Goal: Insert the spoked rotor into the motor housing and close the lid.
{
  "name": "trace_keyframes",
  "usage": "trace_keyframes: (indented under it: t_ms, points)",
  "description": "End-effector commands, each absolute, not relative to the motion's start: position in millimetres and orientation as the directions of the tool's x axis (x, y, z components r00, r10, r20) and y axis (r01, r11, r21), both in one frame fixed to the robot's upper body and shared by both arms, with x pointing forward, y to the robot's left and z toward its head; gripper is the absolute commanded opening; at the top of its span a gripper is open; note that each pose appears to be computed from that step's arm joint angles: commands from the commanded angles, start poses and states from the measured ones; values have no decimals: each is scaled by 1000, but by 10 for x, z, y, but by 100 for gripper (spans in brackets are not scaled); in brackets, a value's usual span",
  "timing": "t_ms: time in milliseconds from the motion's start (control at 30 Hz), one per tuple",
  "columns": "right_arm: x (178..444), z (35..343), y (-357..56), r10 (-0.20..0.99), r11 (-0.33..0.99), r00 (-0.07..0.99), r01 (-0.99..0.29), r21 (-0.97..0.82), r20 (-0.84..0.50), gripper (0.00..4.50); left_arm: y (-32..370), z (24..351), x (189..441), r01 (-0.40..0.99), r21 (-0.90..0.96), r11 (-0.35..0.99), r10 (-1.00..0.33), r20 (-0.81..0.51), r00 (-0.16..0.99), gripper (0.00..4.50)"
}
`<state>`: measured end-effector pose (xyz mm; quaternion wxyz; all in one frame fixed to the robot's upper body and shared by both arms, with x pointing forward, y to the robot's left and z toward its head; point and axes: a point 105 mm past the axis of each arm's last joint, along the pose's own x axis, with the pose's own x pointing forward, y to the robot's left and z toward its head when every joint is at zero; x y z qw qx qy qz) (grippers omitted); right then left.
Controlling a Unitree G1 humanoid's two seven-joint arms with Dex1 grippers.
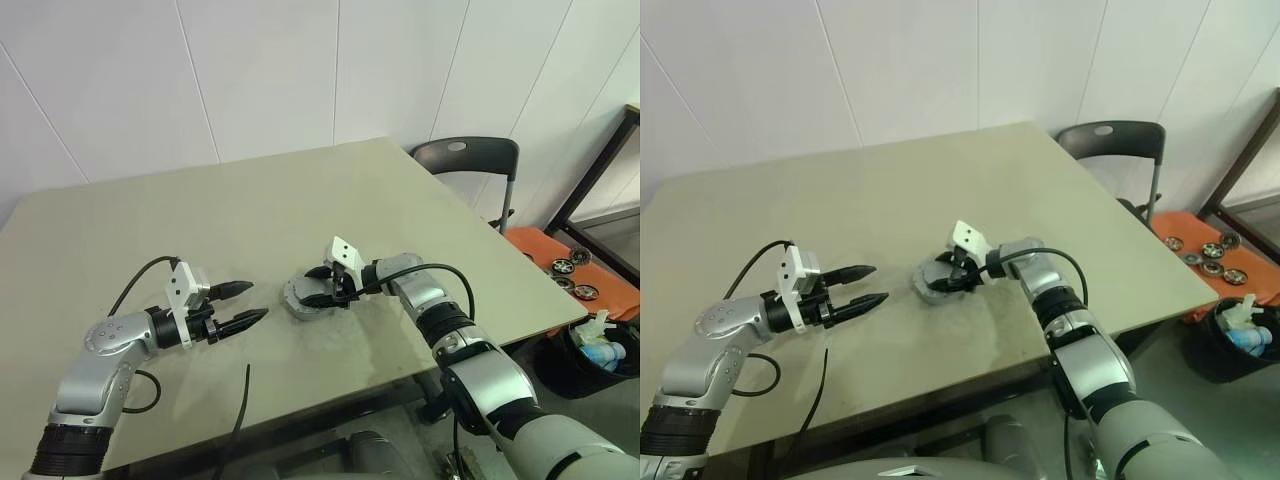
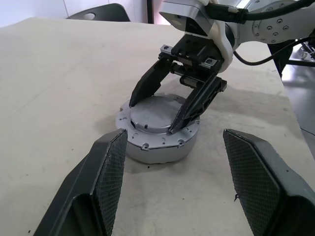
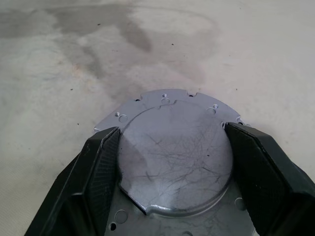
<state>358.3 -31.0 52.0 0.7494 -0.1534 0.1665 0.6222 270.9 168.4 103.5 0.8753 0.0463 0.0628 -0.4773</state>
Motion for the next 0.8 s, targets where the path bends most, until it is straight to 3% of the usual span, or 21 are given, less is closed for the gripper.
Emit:
trace_keyframes:
  t_ms: [33, 533, 800]
  points:
    - [3414, 85, -481, 789, 137, 98, -990, 18, -607, 305, 1639, 1155, 2702, 849, 59, 526, -840, -120, 529, 332]
    - [3550, 83, -731, 756, 216, 150, -976, 26, -637, 305, 1660, 1166, 2685, 838, 63, 542, -830, -112, 546, 332]
    - [3474, 131, -687, 773, 129, 59, -990, 65, -632, 305, 1666, 1167, 2687, 836, 64, 545, -828, -111, 549, 332]
